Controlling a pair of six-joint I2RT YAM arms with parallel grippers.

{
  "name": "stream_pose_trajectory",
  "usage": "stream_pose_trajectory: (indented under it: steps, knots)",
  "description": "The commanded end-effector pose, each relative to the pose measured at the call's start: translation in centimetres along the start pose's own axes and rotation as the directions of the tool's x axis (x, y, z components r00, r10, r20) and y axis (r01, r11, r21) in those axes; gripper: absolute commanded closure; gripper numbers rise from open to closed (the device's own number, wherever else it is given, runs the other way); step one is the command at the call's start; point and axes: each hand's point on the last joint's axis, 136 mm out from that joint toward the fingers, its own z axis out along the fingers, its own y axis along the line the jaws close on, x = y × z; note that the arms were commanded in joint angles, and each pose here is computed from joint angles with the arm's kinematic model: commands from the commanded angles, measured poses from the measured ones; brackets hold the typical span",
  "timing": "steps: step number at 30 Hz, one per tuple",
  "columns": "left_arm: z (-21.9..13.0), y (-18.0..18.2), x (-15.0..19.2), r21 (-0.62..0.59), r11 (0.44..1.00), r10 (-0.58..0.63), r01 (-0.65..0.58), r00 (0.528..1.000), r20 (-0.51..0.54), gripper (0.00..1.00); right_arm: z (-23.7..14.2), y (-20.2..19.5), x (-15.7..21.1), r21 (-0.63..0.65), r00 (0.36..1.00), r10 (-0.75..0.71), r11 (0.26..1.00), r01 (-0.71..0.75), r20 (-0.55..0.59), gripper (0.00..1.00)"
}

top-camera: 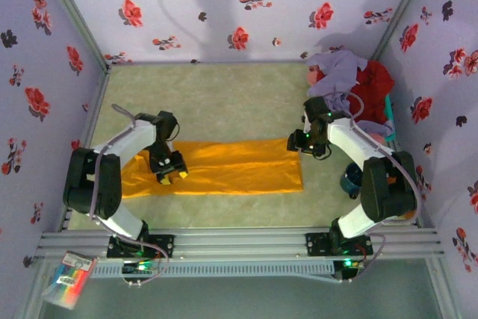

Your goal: Fold and stack the t-shirts

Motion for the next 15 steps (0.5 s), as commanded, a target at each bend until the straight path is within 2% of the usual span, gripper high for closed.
stream_pose_trajectory:
  steps: [1, 3, 8, 10, 15]
  knots:
    - [-1.1, 0.0, 1.0, 0.015, 1.0, -0.004, 0.005, 1.0, -0.02, 0.49, -0.2, 0.4, 0.2, -0.019, 1.0, -0.005, 1.0, 0.005, 0.008, 0.41]
    - [-2.1, -0.3, 0.1, 0.027, 1.0, 0.004, -0.004, 1.0, -0.001, 0.49, -0.2, 0.5, 0.2, -0.019, 1.0, -0.01, 1.0, 0.01, 0.003, 0.41]
    - [-4.2, 0.9, -3.2, -0.034, 0.999, 0.008, -0.006, 0.998, 0.06, 0.51, -0.4, 0.6, 0.1, -0.026, 1.0, -0.005, 1.0, 0.005, 0.01, 0.4]
    - [-4.4, 1.4, -4.7, -0.046, 0.999, -0.001, 0.006, 0.996, 0.094, 0.56, -0.5, 0.8, 0.2, -0.032, 1.0, -0.001, 0.999, 0.001, 0.011, 0.4]
    - [-3.9, 3.1, -9.0, 0.013, 0.997, -0.082, 0.081, 0.982, 0.171, 0.78, -0.4, 1.7, 0.3, -0.055, 1.0, -0.006, 0.998, 0.006, 0.004, 0.4]
